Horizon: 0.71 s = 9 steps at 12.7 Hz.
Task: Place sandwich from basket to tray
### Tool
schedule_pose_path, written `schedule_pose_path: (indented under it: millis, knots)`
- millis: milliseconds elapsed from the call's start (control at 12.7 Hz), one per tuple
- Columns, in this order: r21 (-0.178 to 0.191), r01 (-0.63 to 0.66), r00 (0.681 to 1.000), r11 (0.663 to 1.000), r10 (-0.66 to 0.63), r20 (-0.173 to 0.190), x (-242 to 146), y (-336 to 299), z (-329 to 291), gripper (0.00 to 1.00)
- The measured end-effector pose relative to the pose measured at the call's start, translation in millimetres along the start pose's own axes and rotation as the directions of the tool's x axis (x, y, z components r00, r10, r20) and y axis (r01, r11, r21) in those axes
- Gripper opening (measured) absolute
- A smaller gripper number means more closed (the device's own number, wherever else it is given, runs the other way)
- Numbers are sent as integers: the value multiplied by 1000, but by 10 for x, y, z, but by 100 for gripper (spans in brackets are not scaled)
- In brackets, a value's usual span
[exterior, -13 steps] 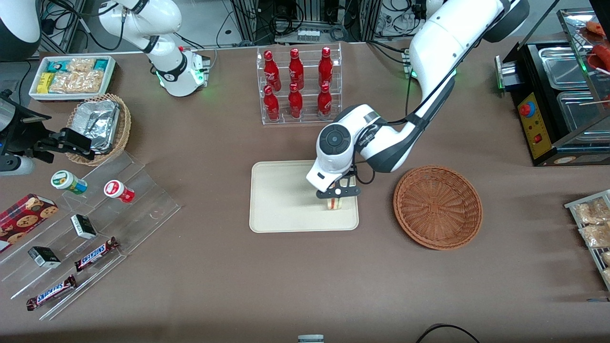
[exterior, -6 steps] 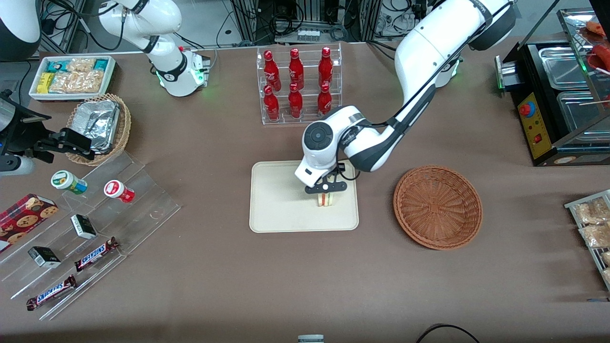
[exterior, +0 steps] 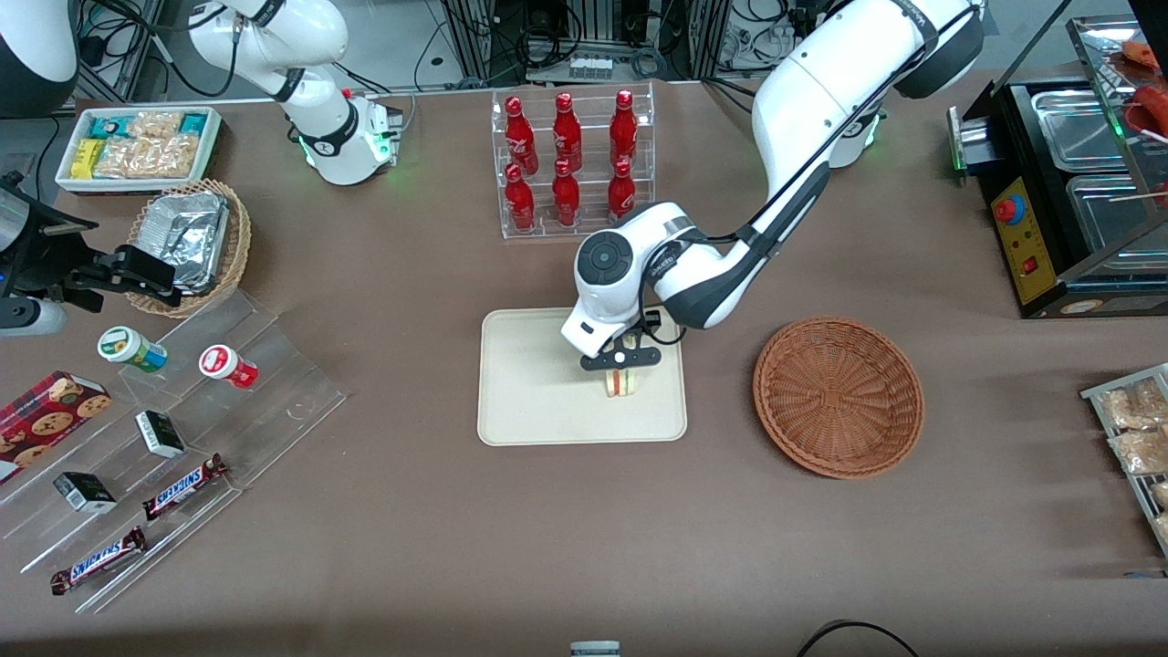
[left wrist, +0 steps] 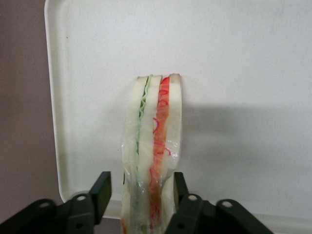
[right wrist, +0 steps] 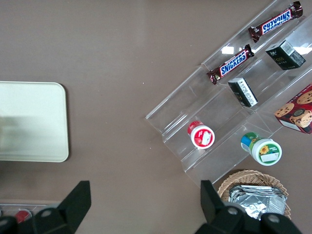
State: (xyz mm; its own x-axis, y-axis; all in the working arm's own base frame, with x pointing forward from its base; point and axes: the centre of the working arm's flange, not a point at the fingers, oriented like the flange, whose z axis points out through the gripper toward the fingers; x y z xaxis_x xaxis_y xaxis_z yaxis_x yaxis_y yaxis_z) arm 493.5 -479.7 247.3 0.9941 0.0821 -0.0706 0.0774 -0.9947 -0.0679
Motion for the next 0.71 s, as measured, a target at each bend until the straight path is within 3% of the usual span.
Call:
schedule_pose_path:
  millis: [79,237,474,711]
  knots:
    - [-6,15,1000,1000,-15,-8,82,-26,-85,77]
    - [21,70,997,997,-70,-16,327,-212,-441,99]
    - [55,169,985,984,-167,-38,608,-685,-1263,100]
    - [111,253,967,961,-248,-60,706,-1247,-1850,100]
